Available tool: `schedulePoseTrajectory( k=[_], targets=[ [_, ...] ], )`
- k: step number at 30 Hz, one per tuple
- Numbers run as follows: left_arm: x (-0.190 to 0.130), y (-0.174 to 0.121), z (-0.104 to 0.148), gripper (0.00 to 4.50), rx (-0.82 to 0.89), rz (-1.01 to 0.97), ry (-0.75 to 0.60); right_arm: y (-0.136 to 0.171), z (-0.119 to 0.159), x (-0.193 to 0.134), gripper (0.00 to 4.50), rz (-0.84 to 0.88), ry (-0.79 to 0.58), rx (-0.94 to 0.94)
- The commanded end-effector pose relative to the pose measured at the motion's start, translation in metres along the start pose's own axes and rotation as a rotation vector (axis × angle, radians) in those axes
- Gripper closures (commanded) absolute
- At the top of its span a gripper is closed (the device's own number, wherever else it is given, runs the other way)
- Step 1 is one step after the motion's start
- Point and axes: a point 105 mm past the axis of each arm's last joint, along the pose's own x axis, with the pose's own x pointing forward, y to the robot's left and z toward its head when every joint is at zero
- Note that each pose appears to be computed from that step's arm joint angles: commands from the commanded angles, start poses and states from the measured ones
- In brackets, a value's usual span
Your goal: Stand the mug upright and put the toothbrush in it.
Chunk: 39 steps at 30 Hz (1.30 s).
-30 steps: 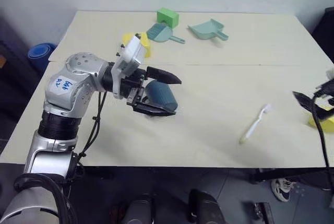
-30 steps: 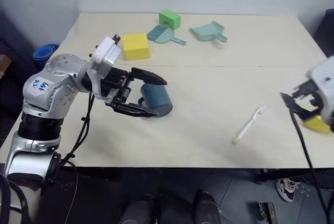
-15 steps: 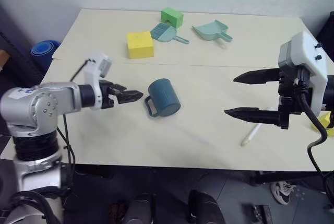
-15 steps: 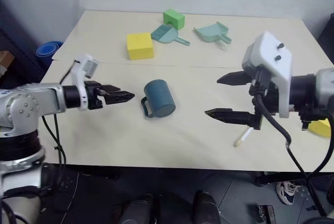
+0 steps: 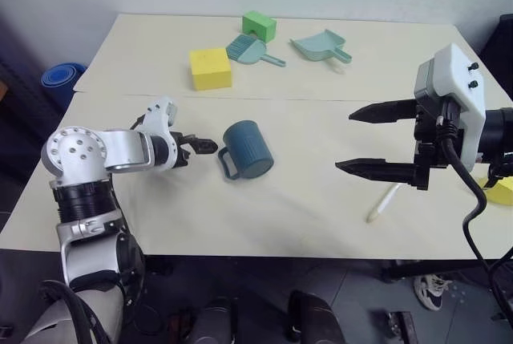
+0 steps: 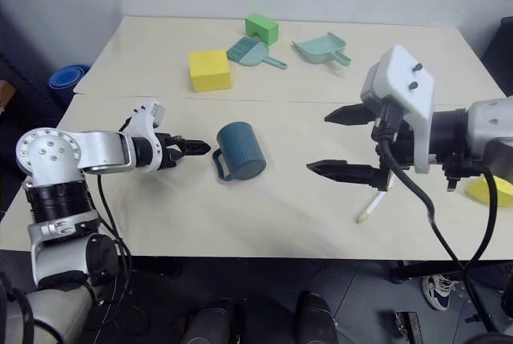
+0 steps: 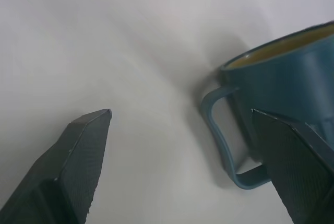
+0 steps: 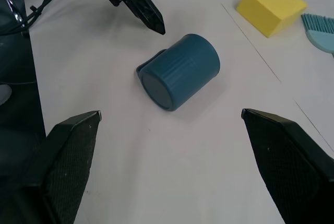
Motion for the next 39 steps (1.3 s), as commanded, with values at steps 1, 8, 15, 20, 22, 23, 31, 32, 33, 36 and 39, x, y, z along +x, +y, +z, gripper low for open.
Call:
schedulePoseTrajectory(
  k=[1,8,15,20,22,23,31,32,33,36,39],
  targets=[
    [0.0,-0.018,0.003,0.0,-0.001,-0.058,0.028,0.003,0.006,-0.004,0.01,-0.029,-0.028,-0.034],
    [0.015,-0.02,-0.007,0.0,-0.056,-0.005,0.143,0.014,0.01,-0.004,0.01,0.008,-0.049,-0.047],
    [0.023,-0.016,-0.015,0.0,-0.039,0.077,0.214,0.012,0.014,-0.005,0.01,-0.04,-0.086,-0.028],
    [0.035,-0.026,-0.022,0.0,-0.033,0.073,0.27,0.012,0.014,-0.004,0.01,-0.067,-0.1,-0.02],
    [0.037,-0.026,-0.026,0.0,-0.028,0.08,0.291,0.012,0.016,-0.004,0.01,-0.074,-0.108,-0.019],
    [0.039,-0.025,-0.028,0.0,-0.03,0.087,0.305,0.011,0.017,-0.004,0.01,-0.077,-0.114,-0.018],
    [0.046,-0.018,-0.041,0.0,-0.007,0.151,0.353,0.01,0.022,-0.005,0.01,-0.112,-0.141,-0.014],
    [0.047,-0.017,-0.042,0.0,-0.001,0.157,0.359,0.01,0.022,-0.005,0.01,-0.118,-0.143,-0.015],
    [0.047,-0.017,-0.043,0.0,0.004,0.16,0.363,0.01,0.023,-0.005,0.01,-0.122,-0.145,-0.015],
    [0.047,-0.011,-0.047,0.51,0.006,0.177,0.38,0.009,0.026,-0.007,0.0,-0.134,-0.16,-0.014],
    [0.048,-0.008,-0.047,0.51,0.001,0.19,0.383,0.009,0.028,-0.008,0.0,-0.143,-0.168,-0.012]
  ],
)
